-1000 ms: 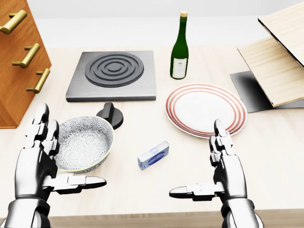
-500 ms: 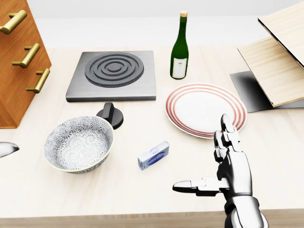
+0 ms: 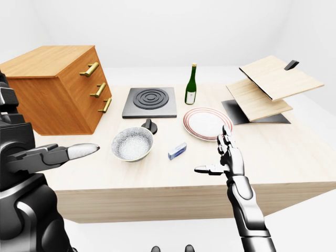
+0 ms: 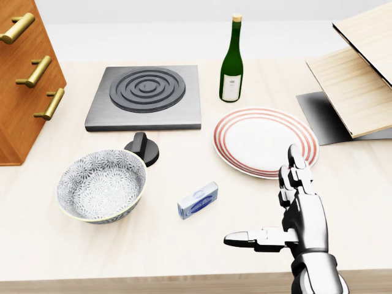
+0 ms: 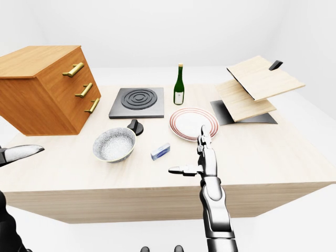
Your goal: Pick up the akita bowl and put it on the plate.
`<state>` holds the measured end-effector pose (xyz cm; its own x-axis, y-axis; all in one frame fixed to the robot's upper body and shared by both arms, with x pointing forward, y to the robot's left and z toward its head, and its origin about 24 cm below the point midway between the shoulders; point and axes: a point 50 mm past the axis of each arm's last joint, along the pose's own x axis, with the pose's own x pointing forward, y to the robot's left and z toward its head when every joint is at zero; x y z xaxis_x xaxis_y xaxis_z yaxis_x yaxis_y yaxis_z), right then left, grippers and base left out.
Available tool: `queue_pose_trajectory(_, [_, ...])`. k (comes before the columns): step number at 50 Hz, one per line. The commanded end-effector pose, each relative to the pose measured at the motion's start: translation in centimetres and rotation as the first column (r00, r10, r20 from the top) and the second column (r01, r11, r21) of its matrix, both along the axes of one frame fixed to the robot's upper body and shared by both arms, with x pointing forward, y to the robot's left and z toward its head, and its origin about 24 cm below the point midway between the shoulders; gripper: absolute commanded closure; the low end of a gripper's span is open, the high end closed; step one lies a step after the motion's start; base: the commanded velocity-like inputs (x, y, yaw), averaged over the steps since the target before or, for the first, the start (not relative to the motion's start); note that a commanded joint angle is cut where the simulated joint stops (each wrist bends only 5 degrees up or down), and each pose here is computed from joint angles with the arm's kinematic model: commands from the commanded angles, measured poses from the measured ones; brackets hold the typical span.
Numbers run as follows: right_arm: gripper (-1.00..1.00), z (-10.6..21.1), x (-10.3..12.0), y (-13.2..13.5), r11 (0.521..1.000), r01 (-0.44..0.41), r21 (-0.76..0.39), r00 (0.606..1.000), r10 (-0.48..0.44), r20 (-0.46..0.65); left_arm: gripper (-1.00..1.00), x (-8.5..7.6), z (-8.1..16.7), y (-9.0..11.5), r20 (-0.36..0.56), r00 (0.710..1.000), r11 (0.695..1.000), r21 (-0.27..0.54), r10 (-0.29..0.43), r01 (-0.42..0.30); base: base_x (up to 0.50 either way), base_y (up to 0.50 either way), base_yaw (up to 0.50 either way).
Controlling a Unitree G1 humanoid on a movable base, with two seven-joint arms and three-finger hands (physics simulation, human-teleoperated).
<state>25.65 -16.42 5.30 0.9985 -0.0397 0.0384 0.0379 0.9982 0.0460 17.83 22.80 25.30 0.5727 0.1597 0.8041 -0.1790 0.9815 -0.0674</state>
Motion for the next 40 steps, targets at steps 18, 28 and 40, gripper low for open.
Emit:
queue_pose_trajectory(18, [-1.0,-0.3,0.1,0.5,0.997,-0.029,-0.072,0.999,0.028,-0.016,-1.0,3.2,-4.5,-1.0,-0.251,0.968,1.0,0.015,0.001,0.003,0.0,0.0,0.0])
queue_pose_trajectory(28, [-1.0,-0.3,0.1,0.5,0.997,-0.036,-0.065,0.999,0.035,-0.013,-1.0,4.7,-7.5,-1.9,-0.39,0.921,1.0,0.012,-0.012,0.019,0.0,0.0,0.0])
queue_pose_trajectory(40, [-1.0,-0.3,0.0,0.5,0.997,-0.035,-0.068,0.999,0.035,-0.009,-1.0,5.0,-8.4,-1.7,-0.428,0.904,1.0,0.0,-0.02,0.022,0.0,0.0,0.0])
